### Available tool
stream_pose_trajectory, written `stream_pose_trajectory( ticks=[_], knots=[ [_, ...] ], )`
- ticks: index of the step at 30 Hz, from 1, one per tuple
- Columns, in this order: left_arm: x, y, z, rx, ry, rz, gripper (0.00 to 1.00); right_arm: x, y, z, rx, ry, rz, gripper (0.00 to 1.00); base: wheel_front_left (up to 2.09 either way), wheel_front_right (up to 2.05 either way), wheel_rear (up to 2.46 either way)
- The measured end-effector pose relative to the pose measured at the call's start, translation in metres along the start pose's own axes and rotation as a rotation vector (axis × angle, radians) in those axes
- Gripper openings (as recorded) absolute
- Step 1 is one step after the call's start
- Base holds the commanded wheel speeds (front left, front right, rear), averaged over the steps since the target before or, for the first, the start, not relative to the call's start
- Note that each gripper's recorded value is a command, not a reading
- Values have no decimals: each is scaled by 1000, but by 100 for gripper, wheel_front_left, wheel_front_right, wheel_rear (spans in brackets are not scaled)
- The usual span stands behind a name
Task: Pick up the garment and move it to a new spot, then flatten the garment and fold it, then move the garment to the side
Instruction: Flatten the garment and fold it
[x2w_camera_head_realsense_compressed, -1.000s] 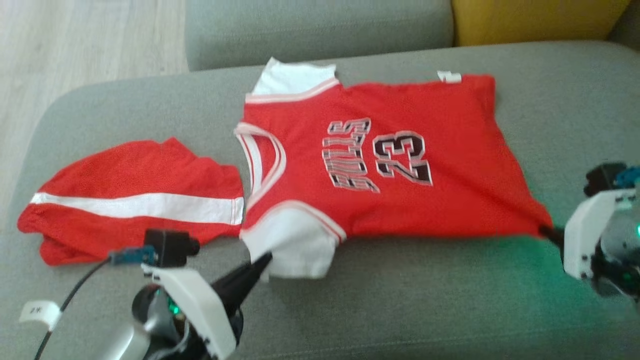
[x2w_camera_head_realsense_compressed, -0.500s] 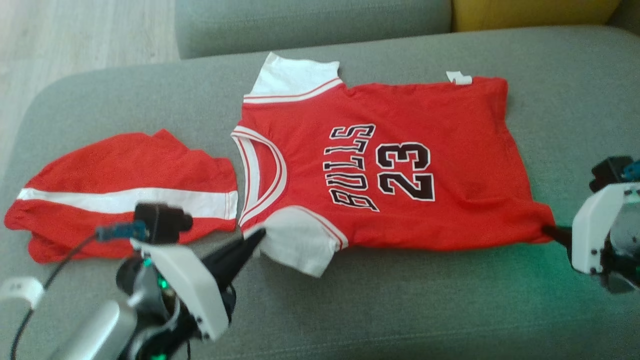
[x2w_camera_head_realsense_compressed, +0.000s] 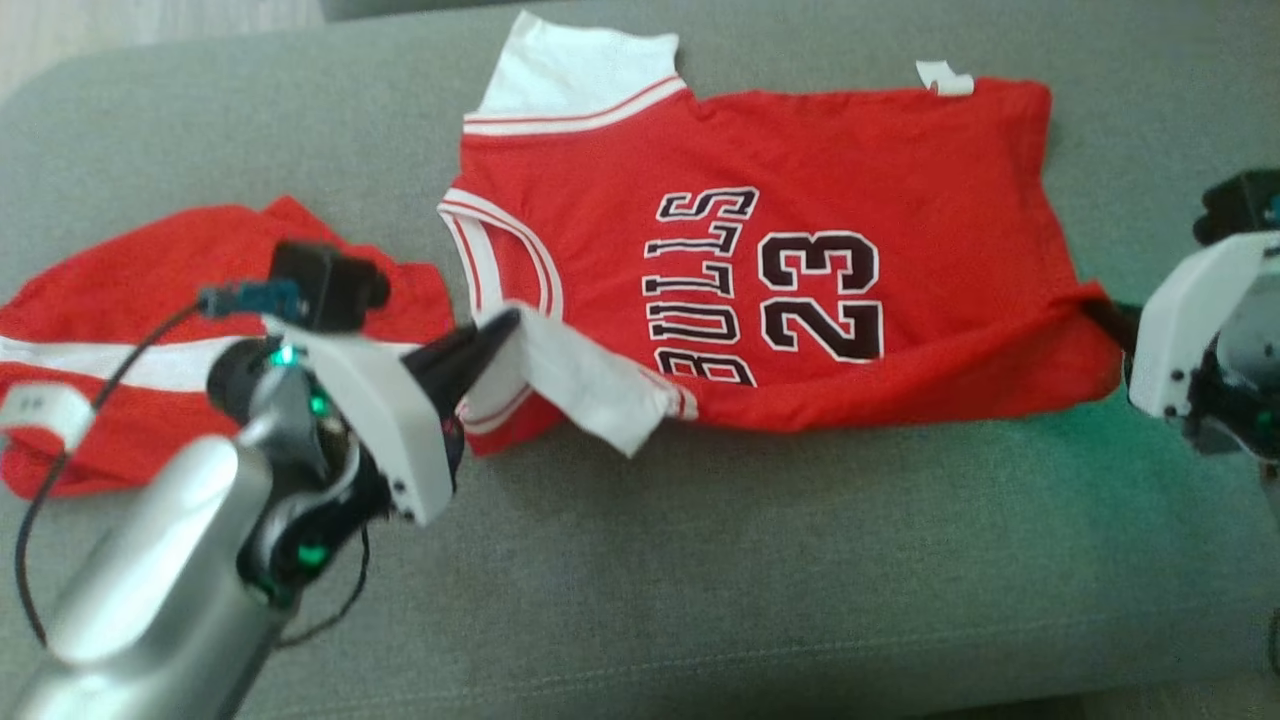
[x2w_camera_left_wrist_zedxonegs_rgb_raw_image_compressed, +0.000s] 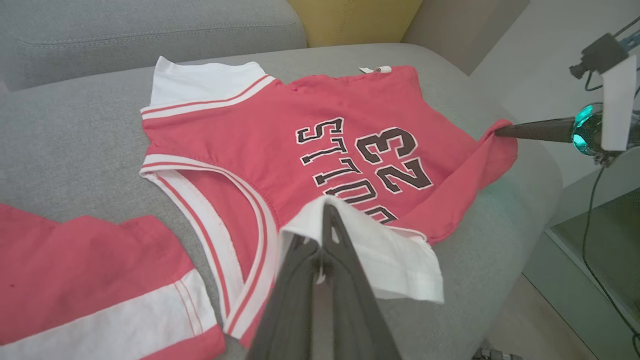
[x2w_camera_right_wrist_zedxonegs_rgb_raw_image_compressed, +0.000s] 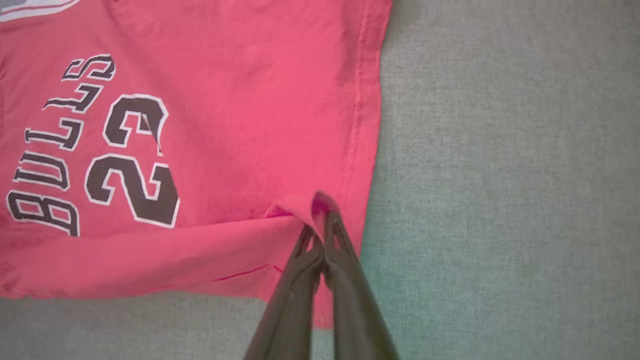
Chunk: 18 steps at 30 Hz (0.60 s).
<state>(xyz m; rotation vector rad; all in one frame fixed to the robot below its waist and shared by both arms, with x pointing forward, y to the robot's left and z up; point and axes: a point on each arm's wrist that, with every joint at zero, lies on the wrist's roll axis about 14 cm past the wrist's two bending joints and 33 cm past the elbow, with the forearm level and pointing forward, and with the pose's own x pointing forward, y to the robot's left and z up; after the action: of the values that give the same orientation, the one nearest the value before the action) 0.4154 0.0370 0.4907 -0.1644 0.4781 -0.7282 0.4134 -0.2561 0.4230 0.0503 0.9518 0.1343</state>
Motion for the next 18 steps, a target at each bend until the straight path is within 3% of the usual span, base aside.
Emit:
stream_pose_trajectory(
  ticks=[18],
  knots=[
    [61,44,8,27,18,43,0,34,-12,15,13,-32,-53,0,0,0,0]
  ],
)
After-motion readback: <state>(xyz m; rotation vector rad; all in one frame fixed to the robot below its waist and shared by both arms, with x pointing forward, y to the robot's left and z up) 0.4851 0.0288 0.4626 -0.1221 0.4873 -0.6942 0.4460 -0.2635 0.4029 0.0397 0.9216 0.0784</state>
